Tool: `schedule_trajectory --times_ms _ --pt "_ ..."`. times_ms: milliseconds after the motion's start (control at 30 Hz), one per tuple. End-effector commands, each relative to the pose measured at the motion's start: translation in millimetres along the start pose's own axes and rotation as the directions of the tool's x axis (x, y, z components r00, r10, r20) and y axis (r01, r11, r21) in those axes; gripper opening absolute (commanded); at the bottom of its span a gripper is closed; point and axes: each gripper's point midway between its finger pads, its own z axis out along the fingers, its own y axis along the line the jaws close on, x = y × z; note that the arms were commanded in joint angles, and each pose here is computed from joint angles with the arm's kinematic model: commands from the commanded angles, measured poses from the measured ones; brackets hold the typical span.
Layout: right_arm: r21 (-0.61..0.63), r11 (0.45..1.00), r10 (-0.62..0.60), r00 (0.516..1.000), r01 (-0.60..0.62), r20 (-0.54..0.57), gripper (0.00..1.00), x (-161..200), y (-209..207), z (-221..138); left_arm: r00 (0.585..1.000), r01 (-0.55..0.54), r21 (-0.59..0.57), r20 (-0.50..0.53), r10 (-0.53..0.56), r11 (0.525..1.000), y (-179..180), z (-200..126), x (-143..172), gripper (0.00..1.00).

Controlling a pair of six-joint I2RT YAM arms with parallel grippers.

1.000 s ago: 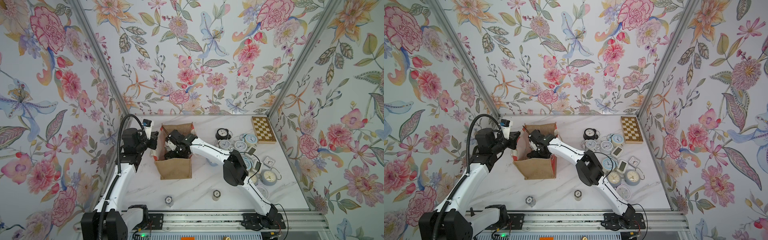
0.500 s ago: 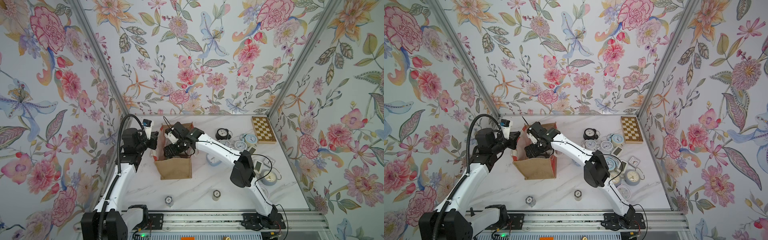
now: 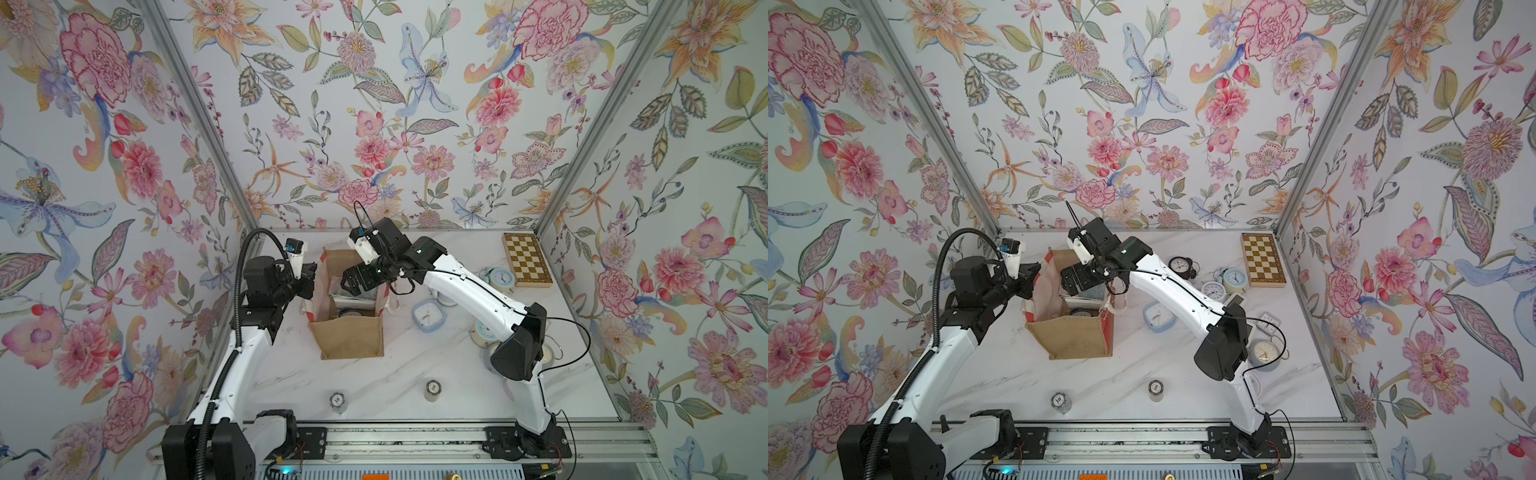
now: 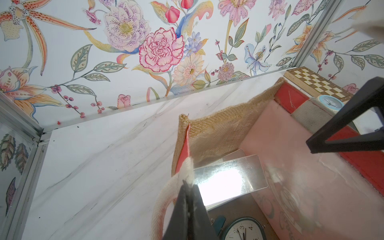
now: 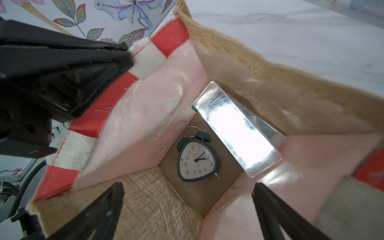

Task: Put the alarm clock into the canvas bag
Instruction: Place the alarm at the canvas bag.

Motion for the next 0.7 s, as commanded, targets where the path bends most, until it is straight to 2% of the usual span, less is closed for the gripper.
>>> schedule_trajectory --times_ms 0,300,500,667 --pt "0.075 0.997 0.003 1.0 -0.004 0.016 0.99 1 -28 -24 0.999 -0.025 0.009 0.045 0.024 1.0 -2 -5 -12 0.07" --pt "0.241 0.966 0.089 0.996 -0.089 0.009 0.99 24 -106 -52 0.999 -0.025 0.011 0.045 0.025 1.0 -3 -6 -12 0.07" --pt "0.318 0.937 0.144 0.989 -0.145 0.025 0.99 38 -142 -68 0.999 -0.025 0.011 0.043 0.024 1.0 -3 -5 -11 0.07" --pt "0.41 0.876 0.248 0.966 -0.255 0.071 0.99 55 -191 -78 0.999 -0.026 0.012 0.046 0.025 1.0 -3 -6 -12 0.07"
